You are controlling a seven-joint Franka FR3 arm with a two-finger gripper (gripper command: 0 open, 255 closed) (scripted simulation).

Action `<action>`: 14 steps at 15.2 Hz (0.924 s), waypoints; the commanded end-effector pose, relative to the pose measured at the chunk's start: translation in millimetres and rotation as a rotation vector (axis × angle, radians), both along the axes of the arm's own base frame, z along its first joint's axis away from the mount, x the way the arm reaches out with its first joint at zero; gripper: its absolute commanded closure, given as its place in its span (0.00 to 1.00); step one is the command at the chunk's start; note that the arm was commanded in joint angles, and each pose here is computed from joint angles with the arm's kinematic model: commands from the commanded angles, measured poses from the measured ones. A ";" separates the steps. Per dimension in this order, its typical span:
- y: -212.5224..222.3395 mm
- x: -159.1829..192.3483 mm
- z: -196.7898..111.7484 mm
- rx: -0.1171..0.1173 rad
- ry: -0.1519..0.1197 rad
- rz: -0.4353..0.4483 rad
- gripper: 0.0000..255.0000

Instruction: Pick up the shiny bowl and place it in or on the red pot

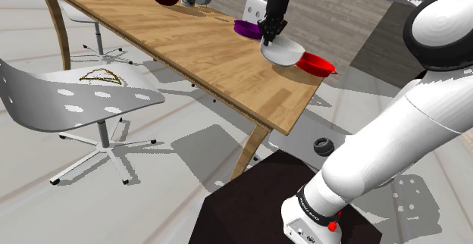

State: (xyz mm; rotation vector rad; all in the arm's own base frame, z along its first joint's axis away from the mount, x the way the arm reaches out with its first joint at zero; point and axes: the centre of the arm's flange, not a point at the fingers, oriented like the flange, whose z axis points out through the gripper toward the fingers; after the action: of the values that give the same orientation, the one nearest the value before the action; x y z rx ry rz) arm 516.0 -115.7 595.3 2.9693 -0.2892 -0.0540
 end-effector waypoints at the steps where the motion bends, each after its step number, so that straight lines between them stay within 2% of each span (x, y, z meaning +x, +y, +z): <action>1: -0.5 -0.3 11.2 0.000 0.000 0.000 1.00; 14: -0.5 -0.3 77.4 0.000 0.000 0.000 1.00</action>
State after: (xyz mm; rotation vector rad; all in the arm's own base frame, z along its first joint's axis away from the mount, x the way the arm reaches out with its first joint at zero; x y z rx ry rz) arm 515.4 -116.8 668.0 2.9694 -0.2889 -0.0543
